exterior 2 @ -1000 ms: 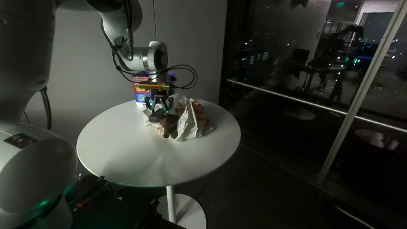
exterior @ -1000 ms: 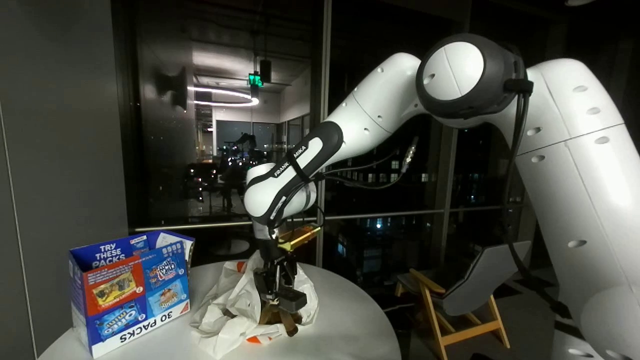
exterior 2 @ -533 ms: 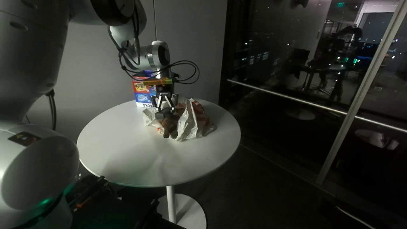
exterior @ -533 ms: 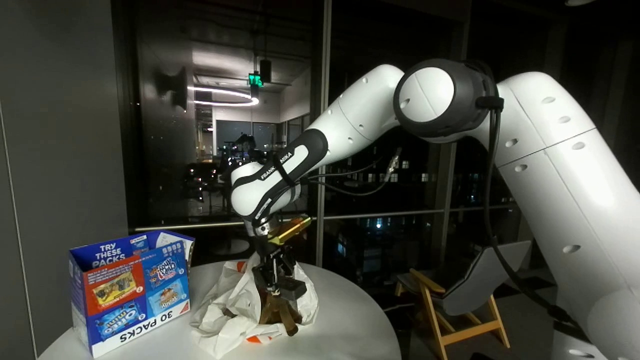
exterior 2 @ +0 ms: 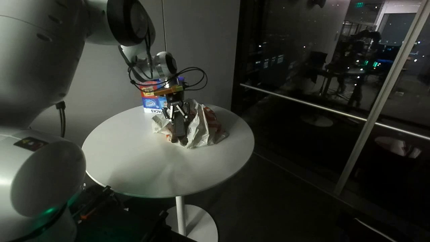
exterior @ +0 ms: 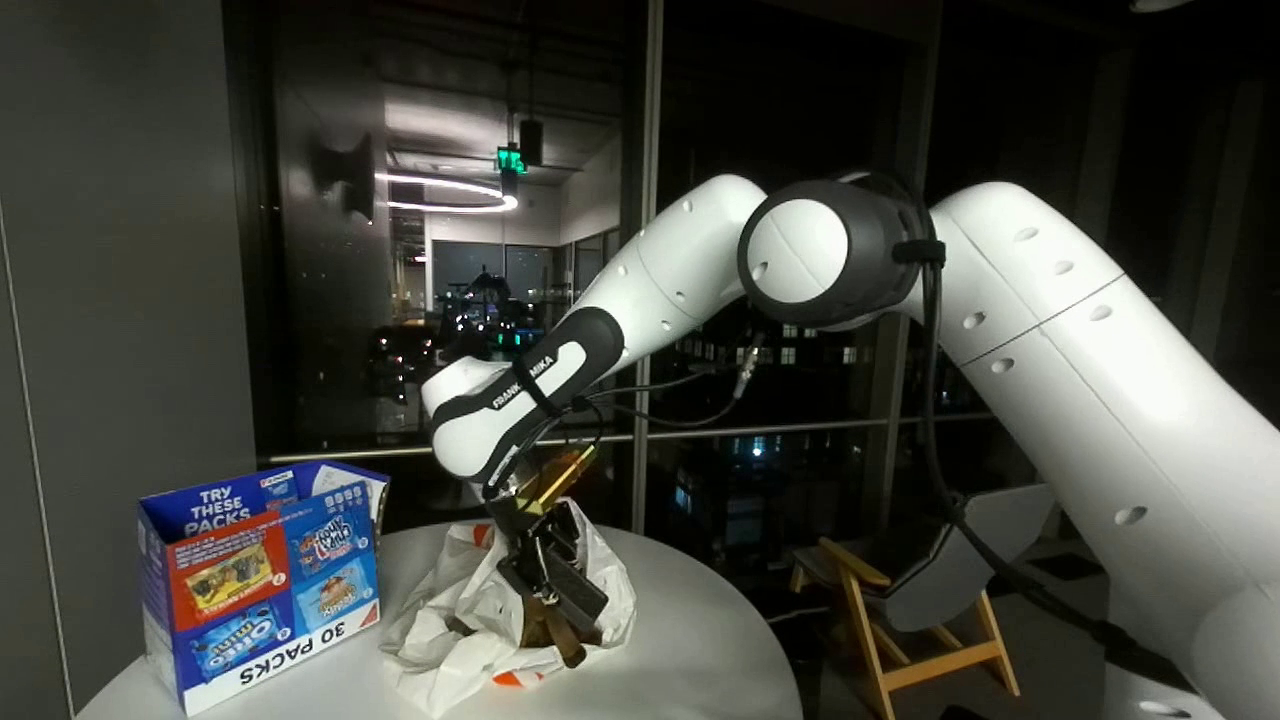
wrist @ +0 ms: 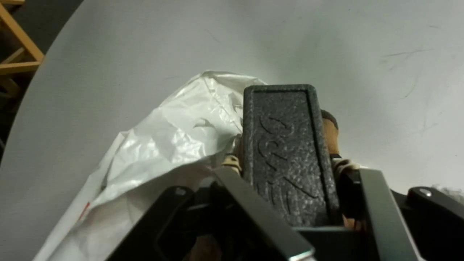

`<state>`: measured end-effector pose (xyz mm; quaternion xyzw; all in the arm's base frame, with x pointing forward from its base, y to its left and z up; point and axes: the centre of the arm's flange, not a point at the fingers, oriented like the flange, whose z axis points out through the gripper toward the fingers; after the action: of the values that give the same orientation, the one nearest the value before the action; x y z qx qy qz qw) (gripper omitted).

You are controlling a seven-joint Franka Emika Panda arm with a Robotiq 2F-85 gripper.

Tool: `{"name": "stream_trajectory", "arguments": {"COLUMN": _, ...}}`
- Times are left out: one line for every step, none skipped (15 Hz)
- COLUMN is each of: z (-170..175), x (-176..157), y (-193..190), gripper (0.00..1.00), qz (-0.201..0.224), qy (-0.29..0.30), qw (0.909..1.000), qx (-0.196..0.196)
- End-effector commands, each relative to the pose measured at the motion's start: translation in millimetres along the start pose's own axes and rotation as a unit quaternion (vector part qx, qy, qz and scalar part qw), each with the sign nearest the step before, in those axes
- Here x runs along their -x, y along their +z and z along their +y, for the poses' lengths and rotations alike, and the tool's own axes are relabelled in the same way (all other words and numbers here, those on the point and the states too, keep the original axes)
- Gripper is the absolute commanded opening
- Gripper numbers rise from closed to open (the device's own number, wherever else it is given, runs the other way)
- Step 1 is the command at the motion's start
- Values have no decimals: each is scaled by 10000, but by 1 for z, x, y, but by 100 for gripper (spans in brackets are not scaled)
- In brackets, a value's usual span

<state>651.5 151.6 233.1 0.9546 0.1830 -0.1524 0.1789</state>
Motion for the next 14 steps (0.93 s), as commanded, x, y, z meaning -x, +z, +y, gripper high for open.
{"name": "stream_trajectory", "arguments": {"z": -7, "x": -23, "y": -13, "gripper": 39, "qz": 329, "qy": -86, "qw": 9971, "qx": 679}}
{"name": "stream_trajectory", "arguments": {"z": -9, "x": -23, "y": -16, "gripper": 39, "qz": 424, "qy": -93, "qw": 9957, "qx": 822}}
{"name": "stream_trajectory", "arguments": {"z": -11, "x": -22, "y": -19, "gripper": 39, "qz": 509, "qy": -88, "qw": 9942, "qx": 940}}
{"name": "stream_trajectory", "arguments": {"z": -12, "x": -21, "y": -21, "gripper": 39, "qz": 613, "qy": -65, "qw": 9923, "qx": 1078}}
{"name": "stream_trajectory", "arguments": {"z": -12, "x": -20, "y": -24, "gripper": 39, "qz": 700, "qy": -61, "qw": 9906, "qx": 1177}}
{"name": "stream_trajectory", "arguments": {"z": -11, "x": -20, "y": -24, "gripper": 39, "qz": 769, "qy": -44, "qw": 9897, "qx": 1203}}
{"name": "stream_trajectory", "arguments": {"z": -9, "x": -20, "y": -24, "gripper": 39, "qz": 835, "qy": -48, "qw": 9897, "qx": 1163}}
{"name": "stream_trajectory", "arguments": {"z": -7, "x": -21, "y": -21, "gripper": 39, "qz": 906, "qy": -60, "qw": 9903, "qx": 1054}}
{"name": "stream_trajectory", "arguments": {"z": -5, "x": -22, "y": -20, "gripper": 39, "qz": 1000, "qy": -84, "qw": 9899, "qx": 999}}
{"name": "stream_trajectory", "arguments": {"z": -2, "x": -23, "y": -18, "gripper": 39, "qz": 1015, "qy": 3, "qw": 9885, "qx": 1120}}
{"name": "stream_trajectory", "arguments": {"z": 2, "x": -23, "y": -16, "gripper": 39, "qz": 966, "qy": 139, "qw": 9878, "qx": 1210}}
{"name": "stream_trajectory", "arguments": {"z": 7, "x": -24, "y": -12, "gripper": 39, "qz": 969, "qy": 272, "qw": 9893, "qx": 1061}}
{"name": "stream_trajectory", "arguments": {"z": 13, "x": -23, "y": -10, "gripper": 39, "qz": 943, "qy": 434, "qw": 9903, "qx": 927}}
{"name": "stream_trajectory", "arguments": {"z": 17, "x": -22, "y": -8, "gripper": 39, "qz": 938, "qy": 502, "qw": 9903, "qx": 891}}
